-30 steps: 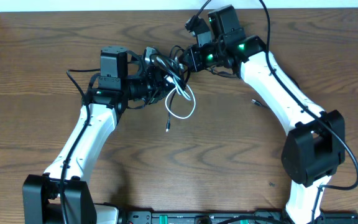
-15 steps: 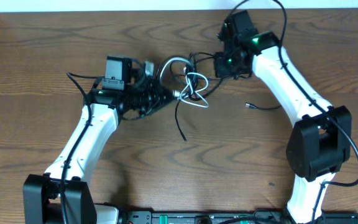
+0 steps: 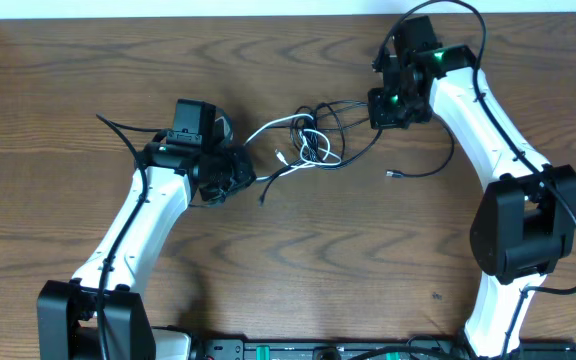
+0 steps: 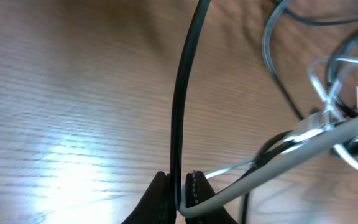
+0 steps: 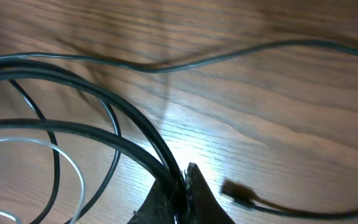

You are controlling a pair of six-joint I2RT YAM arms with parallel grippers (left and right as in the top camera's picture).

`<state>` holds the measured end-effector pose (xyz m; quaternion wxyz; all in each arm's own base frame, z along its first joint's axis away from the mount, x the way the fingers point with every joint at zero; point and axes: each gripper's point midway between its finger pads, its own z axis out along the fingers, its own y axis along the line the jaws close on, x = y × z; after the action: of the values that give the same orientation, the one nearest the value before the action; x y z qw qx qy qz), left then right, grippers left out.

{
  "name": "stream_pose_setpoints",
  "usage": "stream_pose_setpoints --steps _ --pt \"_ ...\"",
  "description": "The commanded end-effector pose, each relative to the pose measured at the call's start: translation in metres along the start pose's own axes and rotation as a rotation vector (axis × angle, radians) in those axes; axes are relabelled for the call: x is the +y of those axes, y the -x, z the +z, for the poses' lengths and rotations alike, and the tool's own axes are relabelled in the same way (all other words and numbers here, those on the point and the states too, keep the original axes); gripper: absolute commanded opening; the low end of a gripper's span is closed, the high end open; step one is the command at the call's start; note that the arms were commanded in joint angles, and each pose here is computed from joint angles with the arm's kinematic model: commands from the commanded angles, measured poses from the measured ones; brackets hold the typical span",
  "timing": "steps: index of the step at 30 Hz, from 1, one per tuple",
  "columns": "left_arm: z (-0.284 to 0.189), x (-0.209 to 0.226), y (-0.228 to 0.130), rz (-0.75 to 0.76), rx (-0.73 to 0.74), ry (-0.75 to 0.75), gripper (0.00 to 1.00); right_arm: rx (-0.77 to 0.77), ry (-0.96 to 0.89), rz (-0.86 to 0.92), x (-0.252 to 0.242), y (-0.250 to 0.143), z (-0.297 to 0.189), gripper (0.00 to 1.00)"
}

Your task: Untangle cables

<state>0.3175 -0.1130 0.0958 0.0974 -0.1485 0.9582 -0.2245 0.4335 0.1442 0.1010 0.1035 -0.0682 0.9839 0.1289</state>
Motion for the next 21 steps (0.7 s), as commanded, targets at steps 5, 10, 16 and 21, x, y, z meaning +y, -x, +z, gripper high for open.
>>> stream_pose_setpoints --steps 5,10,16,21 --pt "-0.036 0.096 0.033 0.048 -0.221 0.573 0.08 -0.008 -0.356 0.251 -0.122 -0.007 -0.028 0.01" --pt "-0.051 0.096 0.042 0.054 -0.253 0.618 0.07 0.006 -0.368 0.301 -0.140 -0.013 -0.033 0.01" --pt "-0.037 0.033 0.026 0.267 -0.099 0.277 0.07 0.017 -0.120 0.149 -0.099 -0.006 -0.023 0.01" --pt "-0.052 -0.015 0.018 0.370 -0.090 0.045 0.08 -0.040 0.351 -0.095 -0.018 0.002 -0.037 0.01"
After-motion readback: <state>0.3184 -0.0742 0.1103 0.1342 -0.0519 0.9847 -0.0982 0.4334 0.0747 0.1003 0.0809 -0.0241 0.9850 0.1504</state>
